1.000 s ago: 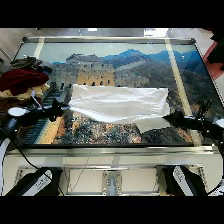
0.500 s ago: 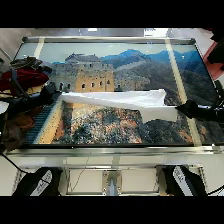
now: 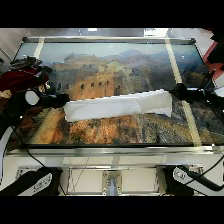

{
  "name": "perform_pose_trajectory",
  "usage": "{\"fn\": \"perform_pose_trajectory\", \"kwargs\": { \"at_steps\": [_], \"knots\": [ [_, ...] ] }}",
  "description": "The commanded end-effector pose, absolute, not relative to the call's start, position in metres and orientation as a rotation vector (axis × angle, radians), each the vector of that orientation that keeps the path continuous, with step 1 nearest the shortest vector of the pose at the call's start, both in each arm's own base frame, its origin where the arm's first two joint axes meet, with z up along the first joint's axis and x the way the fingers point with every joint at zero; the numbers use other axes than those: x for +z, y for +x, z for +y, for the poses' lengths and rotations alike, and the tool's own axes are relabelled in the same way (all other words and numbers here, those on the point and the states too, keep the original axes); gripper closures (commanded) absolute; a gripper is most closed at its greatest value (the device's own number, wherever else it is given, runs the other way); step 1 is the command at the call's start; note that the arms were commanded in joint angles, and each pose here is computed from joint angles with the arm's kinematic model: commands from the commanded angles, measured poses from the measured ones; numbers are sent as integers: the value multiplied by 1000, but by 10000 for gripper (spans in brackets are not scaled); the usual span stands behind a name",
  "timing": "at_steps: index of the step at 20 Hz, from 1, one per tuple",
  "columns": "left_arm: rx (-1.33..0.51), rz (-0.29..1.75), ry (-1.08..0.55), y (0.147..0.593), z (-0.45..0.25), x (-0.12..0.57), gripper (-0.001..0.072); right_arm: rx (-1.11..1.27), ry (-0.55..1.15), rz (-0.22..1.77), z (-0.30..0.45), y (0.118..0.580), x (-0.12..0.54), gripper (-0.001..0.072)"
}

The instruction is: Fold the shirts.

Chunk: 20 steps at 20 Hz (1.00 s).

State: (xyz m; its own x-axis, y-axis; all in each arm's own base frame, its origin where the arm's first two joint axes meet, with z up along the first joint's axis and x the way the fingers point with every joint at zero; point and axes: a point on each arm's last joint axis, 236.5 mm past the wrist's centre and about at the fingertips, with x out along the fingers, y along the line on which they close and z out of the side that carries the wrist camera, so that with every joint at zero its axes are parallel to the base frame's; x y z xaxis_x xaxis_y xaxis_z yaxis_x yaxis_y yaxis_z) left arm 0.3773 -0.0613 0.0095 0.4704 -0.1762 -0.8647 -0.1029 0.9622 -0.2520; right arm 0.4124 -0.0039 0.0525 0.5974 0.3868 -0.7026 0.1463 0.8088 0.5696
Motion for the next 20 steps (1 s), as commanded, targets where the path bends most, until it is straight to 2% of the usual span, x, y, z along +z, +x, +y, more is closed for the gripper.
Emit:
{"fn": "perform_pose_trajectory", "kwargs": {
  "at_steps": [1, 7, 13, 14, 15, 16, 18, 19, 20],
  "knots": [
    [5, 1184, -224, 387, -53, -37, 698, 81, 656, 984, -16, 446, -5, 687],
    [21, 1273, -221, 383, -53, -72, 698, 17, 670, 1060, -30, 461, -75, 687],
    [7, 1299, -257, 378, -61, -74, 691, 6, 630, 1082, -36, 460, -92, 685],
    [0, 1281, -283, 382, -65, -72, 596, 14, 622, 1083, -36, 460, -92, 685],
    [-5, 1254, -307, 389, -68, -69, 352, 29, 622, 1084, -33, 460, -91, 683],
    [-7, 1226, -317, 395, -69, -66, 175, 42, 650, 1078, -29, 461, -87, 641],
    [-15, 1180, -333, 409, -71, -52, 145, 119, 651, 1062, -20, 469, -67, 368],
    [-22, 1156, -334, 417, -72, -40, 146, 159, 656, 1048, -18, 476, -47, 325],
    [-31, 1128, -339, 427, -74, -27, 146, 198, 650, 1029, -17, 482, -25, 323]
  ]
}}
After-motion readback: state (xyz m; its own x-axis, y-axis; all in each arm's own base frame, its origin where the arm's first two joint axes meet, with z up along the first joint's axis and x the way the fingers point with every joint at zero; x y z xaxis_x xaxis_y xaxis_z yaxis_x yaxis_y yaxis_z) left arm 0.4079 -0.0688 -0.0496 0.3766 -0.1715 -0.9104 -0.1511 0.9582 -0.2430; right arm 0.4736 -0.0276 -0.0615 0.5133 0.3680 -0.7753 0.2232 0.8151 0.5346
